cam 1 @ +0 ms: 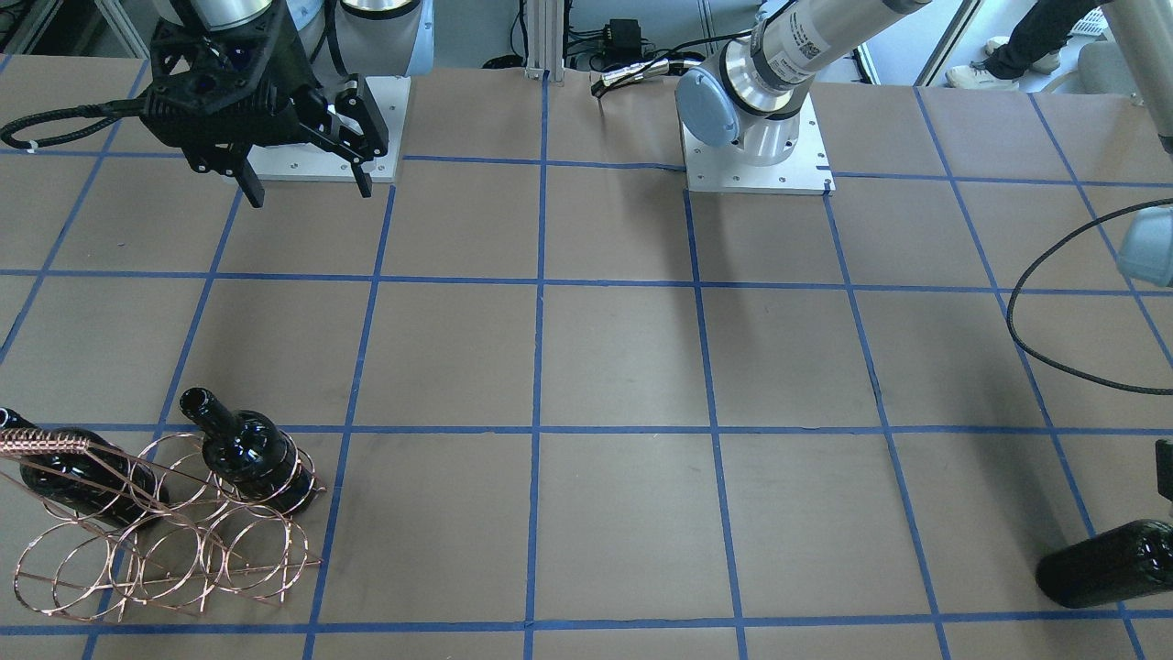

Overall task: Place wine into wine basket
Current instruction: 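Grasp the dark wine bottle by its neck with the left gripper, then carry the dark bottle with the left gripper toward the table center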

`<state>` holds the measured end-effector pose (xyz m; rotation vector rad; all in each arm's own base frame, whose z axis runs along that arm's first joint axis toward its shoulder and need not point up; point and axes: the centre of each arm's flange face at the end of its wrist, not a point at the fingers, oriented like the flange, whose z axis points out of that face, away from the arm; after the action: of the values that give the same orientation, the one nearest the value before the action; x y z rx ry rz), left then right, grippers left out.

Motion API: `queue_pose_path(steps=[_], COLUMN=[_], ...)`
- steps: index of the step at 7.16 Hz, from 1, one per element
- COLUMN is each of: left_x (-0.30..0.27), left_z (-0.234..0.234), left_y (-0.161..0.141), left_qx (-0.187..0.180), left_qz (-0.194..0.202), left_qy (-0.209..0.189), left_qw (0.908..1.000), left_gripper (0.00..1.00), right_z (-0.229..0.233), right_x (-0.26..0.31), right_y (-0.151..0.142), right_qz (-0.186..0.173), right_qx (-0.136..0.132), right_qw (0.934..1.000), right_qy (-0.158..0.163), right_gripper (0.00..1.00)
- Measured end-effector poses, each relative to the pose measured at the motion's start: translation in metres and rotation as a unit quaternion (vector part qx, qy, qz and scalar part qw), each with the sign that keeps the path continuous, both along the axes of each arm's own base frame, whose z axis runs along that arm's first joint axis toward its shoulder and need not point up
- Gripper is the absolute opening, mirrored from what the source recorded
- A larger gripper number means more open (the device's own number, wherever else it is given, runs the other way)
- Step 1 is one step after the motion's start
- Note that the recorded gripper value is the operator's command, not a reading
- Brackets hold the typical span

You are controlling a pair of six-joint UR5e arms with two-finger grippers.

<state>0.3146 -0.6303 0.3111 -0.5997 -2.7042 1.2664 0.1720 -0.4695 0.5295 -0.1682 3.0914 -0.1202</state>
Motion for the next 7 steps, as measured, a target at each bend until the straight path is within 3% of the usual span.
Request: queue_pose_path(steps=[2, 4, 7], left_x=[-0.007, -0.046, -0.135], left_z=[0.005, 0.015, 0.041], left_y=[0.002, 0.002, 0.011], left_qx=[0.012, 0.023, 0.118], left_qz=[-0.006, -0.038, -0.071], left_qy=[-0.004, -0.029, -0.066], left_qw=[0.9999, 0.9986, 0.9883], left_gripper=[0.00, 0.00, 0.00], right_z=[0.000, 0.001, 0.000], right_x=[0.000, 0.000, 0.000], right_y=[0.001, 0.001, 0.001], right_qz=[0.000, 0.000, -0.001], right_qx=[0.000, -0.001, 0.000], right_qw=[1.0000, 1.0000, 1.0000], right_qy=[0.000, 0.000, 0.000], right_gripper=[1.00, 1.00, 1.00])
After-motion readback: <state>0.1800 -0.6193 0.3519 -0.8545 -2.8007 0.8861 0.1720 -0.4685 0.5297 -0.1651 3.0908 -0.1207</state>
